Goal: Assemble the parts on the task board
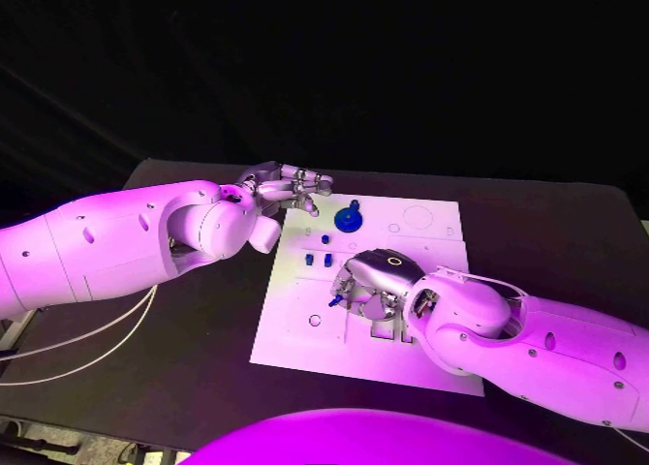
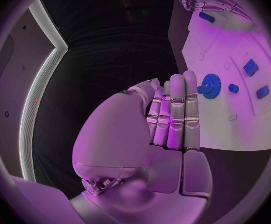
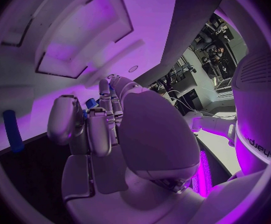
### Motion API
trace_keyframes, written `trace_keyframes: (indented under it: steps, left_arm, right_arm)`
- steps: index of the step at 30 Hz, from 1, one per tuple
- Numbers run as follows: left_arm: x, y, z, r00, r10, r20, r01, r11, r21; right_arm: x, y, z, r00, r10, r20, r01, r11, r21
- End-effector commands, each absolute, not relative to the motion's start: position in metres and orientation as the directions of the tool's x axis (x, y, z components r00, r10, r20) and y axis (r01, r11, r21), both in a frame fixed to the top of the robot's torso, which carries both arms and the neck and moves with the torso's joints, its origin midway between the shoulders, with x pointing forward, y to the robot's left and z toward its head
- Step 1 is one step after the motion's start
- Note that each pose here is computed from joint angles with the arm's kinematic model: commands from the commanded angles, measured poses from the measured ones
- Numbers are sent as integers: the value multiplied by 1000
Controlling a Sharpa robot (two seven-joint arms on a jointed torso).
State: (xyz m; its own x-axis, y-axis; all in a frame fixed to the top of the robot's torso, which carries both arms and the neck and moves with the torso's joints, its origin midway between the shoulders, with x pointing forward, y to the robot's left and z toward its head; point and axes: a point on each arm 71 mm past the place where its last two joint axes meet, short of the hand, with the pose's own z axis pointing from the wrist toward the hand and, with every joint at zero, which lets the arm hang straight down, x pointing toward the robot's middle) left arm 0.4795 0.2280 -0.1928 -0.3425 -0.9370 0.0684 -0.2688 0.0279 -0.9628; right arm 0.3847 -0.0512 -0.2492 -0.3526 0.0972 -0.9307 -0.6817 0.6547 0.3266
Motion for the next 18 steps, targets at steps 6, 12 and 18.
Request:
trace_keyframes:
  steps: [6, 12, 18]
  left_arm:
    - [479, 226, -192, -365, -928, 70, -263, 30, -964]
    - [480, 226, -192, -364, -929, 70, -264, 31, -964]
    - [480, 227, -192, -363, -929, 68, -264, 32, -964]
  right_arm:
    - [382, -52, -246, -328, 99, -940, -691, 653, 310]
    - [380, -54, -243, -313, 66, -947, -695, 663, 276]
    - [380, -50, -230, -249, -17, -968, -724, 668, 174]
